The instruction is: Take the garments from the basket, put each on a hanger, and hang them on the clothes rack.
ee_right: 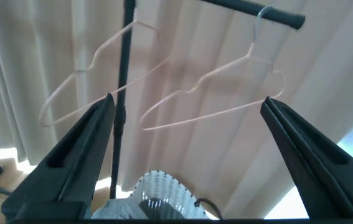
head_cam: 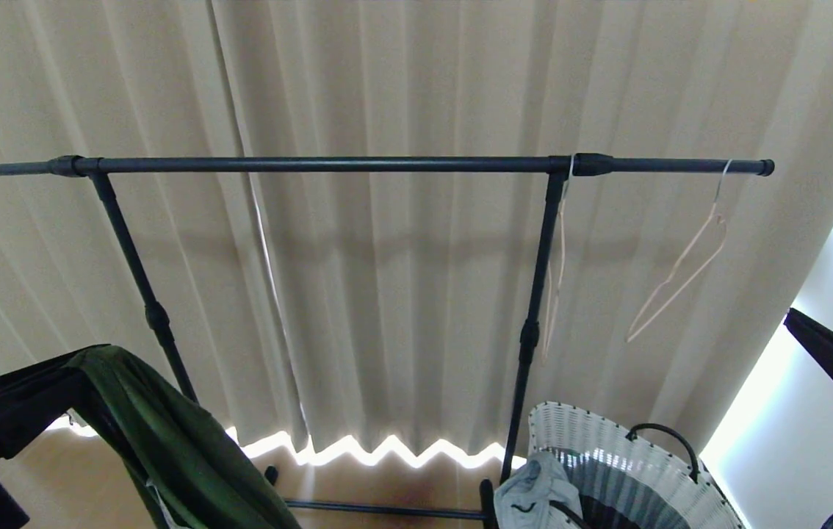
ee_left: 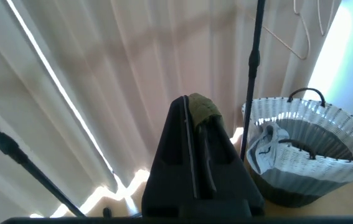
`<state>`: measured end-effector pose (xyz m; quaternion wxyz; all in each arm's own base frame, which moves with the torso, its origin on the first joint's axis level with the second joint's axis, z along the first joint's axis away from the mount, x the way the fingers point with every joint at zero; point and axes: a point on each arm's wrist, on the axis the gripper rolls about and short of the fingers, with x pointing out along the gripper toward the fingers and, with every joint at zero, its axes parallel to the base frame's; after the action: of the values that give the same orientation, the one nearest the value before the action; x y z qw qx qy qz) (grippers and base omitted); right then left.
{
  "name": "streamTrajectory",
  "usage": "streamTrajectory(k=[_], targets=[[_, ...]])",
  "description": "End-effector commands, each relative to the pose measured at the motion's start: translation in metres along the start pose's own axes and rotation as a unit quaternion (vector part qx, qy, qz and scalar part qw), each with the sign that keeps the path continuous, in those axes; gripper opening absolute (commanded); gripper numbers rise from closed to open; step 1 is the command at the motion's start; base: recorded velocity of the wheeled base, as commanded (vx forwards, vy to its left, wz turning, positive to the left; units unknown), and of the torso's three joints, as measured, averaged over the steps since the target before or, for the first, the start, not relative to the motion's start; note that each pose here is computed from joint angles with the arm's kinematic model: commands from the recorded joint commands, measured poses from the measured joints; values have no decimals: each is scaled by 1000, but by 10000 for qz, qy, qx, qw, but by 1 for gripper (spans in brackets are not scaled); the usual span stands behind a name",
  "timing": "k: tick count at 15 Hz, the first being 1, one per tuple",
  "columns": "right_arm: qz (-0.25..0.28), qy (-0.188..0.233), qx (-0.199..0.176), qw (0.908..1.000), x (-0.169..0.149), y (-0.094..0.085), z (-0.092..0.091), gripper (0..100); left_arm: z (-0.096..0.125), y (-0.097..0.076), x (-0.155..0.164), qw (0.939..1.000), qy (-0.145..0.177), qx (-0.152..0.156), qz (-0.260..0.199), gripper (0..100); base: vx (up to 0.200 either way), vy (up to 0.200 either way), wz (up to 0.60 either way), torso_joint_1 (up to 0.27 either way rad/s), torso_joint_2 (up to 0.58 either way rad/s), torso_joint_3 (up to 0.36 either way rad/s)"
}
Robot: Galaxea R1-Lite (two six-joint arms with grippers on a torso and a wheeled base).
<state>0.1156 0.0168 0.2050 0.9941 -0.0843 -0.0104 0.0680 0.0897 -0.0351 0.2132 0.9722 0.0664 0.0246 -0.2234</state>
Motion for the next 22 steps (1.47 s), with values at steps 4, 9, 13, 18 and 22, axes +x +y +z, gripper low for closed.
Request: streamTrajectory(k=[4,9,13,18,22], targets=[[7,22,-2,10000,0,0,-1,100,1,1,0,10000,-9,-11,34,0,0,0,0,0,0,0],[9,37,-2,10000,0,0,-1,100,0,0,0,10000,-2,-12,33,0,120,0,0,2,1,0],[1,31,-2,10000,0,0,-1,100,-1,0,0,10000,6,-5,32,0,200,0,0,1,-1,0],[-507,376,-20,9980,-17,-7,-6,100,2,0,0,10000,-85,6,-18,0,40,0,0,1,0,-1],[-550,1058,7,9929,-22,-14,20,100,15,1,11,9985,-431,49,-329,0,0,0,0,0,0,0]])
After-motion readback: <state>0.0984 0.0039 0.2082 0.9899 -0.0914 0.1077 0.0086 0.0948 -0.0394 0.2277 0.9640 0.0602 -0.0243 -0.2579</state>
